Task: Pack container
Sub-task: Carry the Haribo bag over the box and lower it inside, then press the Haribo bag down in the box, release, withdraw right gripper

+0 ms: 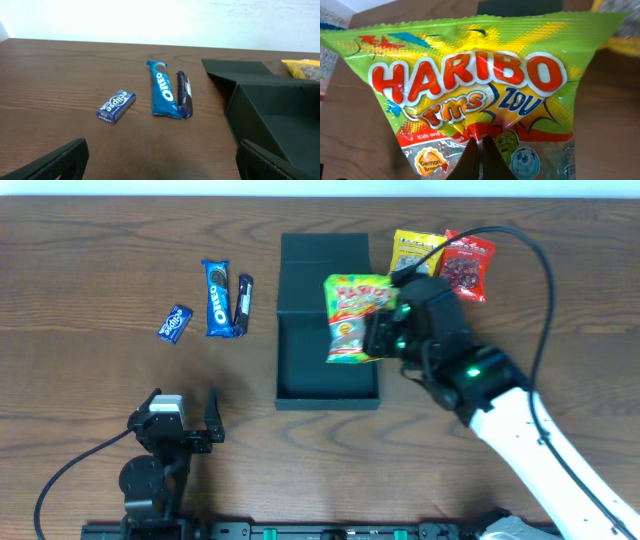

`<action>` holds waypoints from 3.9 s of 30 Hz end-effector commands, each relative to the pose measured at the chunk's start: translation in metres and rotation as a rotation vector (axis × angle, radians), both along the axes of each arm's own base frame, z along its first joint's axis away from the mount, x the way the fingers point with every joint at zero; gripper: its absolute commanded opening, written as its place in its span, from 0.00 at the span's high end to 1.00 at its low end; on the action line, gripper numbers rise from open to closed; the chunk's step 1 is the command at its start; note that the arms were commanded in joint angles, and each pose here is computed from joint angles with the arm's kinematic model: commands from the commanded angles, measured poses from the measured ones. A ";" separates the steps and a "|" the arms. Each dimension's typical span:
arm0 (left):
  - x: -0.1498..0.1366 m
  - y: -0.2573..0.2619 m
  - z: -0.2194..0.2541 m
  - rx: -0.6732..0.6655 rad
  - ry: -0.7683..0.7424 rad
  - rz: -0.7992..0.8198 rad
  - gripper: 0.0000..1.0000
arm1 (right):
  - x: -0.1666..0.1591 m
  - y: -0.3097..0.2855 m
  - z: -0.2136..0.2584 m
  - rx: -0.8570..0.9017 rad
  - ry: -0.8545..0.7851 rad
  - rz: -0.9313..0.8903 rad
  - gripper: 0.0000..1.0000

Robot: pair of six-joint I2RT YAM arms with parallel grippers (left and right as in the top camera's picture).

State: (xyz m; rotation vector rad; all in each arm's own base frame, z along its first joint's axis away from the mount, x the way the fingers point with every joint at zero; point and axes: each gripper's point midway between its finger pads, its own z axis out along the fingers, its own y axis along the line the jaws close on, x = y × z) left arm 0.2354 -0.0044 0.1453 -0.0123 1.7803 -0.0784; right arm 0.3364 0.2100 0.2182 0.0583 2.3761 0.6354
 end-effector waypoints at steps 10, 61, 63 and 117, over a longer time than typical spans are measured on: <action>0.000 0.002 -0.014 0.011 0.029 0.008 0.05 | 0.008 0.070 -0.051 -0.168 -0.065 0.225 0.99; 0.000 0.002 -0.014 0.010 0.029 0.008 0.05 | 0.044 0.072 -0.131 -0.363 -0.124 0.504 0.99; 0.000 0.002 -0.014 0.011 0.029 0.008 0.05 | 0.049 0.071 -0.145 -0.364 -0.099 0.462 0.99; 0.000 0.002 -0.014 0.010 0.029 0.008 0.05 | 0.017 0.011 -0.188 -0.643 0.135 0.420 0.99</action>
